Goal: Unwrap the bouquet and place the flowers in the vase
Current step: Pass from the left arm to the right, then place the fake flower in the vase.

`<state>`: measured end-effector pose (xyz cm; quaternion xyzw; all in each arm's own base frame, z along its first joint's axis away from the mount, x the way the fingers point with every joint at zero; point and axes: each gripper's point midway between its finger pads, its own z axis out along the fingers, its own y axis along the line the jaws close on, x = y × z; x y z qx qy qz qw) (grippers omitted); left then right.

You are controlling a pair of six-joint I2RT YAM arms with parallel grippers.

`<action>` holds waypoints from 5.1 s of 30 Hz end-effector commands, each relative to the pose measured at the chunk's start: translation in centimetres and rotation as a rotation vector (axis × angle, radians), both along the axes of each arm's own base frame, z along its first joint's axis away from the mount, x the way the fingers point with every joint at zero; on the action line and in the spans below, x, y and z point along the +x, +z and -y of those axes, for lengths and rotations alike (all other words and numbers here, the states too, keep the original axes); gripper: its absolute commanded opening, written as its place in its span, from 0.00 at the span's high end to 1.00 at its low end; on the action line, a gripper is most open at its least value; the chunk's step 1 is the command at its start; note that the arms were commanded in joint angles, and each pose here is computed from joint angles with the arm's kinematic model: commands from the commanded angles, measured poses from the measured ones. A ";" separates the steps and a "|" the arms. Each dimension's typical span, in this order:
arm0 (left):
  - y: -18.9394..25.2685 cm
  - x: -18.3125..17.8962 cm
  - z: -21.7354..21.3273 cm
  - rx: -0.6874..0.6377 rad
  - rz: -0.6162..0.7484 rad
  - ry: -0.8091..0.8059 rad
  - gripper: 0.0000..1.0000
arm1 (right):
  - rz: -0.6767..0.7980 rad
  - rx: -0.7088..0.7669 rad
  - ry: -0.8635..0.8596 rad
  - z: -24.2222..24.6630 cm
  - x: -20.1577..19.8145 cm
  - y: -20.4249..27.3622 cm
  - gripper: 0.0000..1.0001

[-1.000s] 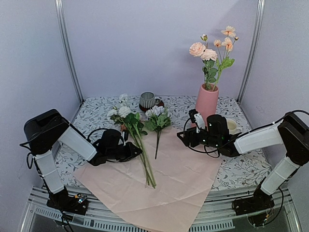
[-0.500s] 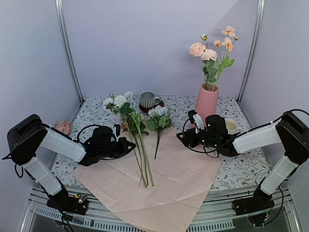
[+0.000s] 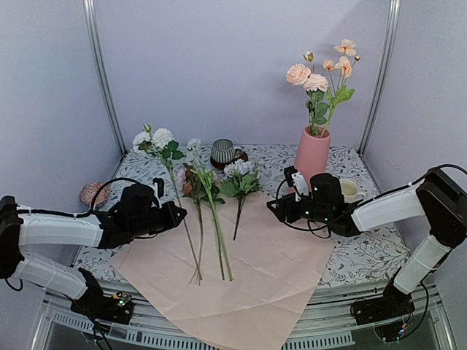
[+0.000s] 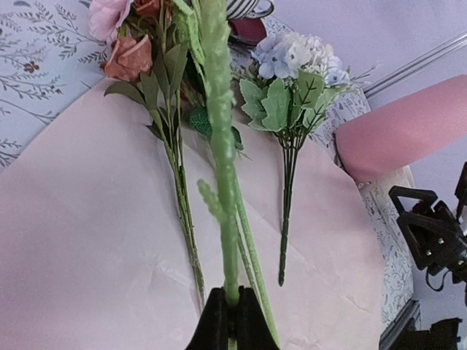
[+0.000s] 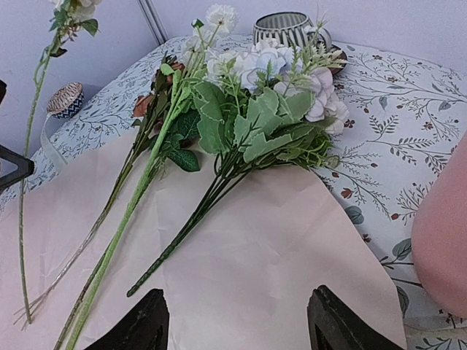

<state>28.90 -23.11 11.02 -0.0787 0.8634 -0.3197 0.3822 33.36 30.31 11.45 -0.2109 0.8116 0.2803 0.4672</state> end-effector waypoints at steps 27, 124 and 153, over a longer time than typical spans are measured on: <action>12.0 -7.0 4.1 -0.138 0.441 -0.524 1.00 | 0.047 0.056 0.095 -1.5 -1.6 2.3 0.33; 13.8 -11.1 9.0 -0.048 0.633 -0.652 0.02 | 0.364 0.090 -0.025 -0.2 -6.6 23.0 0.97; 14.3 -10.6 8.3 -0.016 0.651 -0.617 0.03 | 0.899 0.112 -0.553 15.3 -9.4 45.5 0.97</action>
